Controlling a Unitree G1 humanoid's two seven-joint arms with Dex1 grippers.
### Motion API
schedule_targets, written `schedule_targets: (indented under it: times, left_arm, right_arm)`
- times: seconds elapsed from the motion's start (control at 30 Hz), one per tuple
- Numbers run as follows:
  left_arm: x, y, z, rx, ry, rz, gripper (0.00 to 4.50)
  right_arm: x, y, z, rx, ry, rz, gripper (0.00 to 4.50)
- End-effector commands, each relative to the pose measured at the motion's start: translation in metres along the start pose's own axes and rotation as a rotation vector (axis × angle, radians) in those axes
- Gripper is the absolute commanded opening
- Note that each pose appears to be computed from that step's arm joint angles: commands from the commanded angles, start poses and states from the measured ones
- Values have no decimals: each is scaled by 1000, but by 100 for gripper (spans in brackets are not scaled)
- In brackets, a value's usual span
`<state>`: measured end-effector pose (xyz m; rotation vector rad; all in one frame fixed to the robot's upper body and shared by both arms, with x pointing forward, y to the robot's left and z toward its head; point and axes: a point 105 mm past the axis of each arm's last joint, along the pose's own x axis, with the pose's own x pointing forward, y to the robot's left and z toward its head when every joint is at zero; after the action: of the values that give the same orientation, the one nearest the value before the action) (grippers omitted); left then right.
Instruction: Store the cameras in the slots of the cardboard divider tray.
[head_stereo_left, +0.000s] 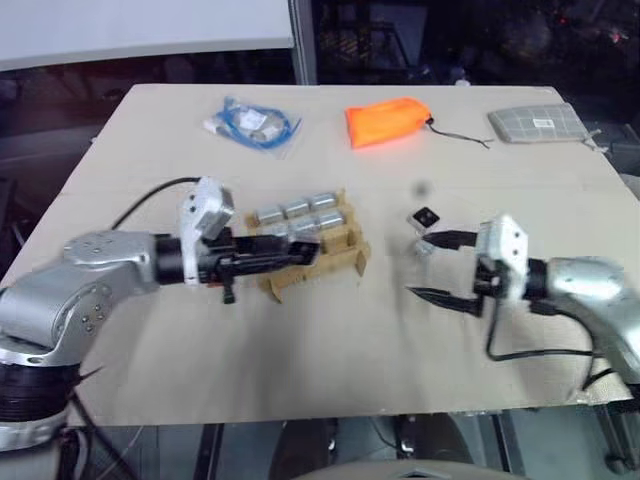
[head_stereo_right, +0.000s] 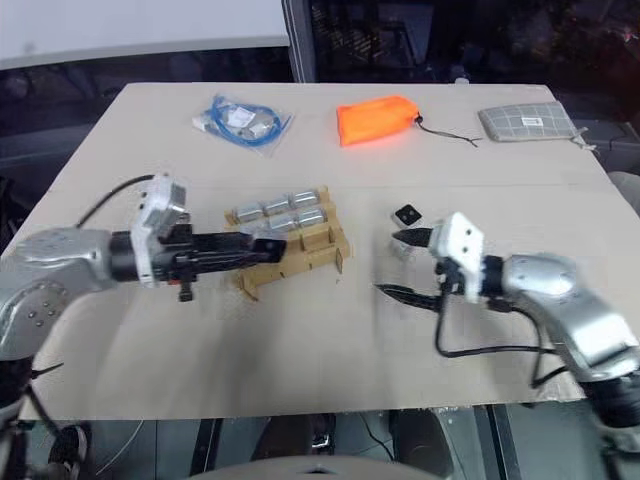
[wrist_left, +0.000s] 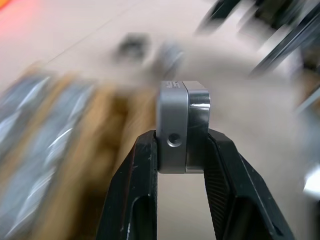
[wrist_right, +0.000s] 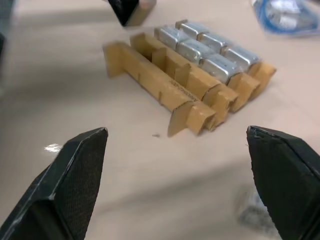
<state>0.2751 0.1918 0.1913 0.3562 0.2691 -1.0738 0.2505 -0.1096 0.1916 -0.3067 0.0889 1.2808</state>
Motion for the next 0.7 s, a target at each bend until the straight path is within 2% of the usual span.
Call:
schedule_targets:
  times: [0.03,0.23,0.37,0.7]
  left_arm:
    - [-9,12,0,165,70,27,69]
    - [-13,30,-12,233,158,27,69]
    - [-1,33,-12,222,176,-3,69]
    - [4,39,-15,197,272,-74,69]
  right_arm:
    - [-4,18,40,24,-52,95,442]
    - [-1,29,55,21,26,137,442]
    - [10,17,64,-34,22,42,442]
    - [15,11,80,-66,-27,-33,442]
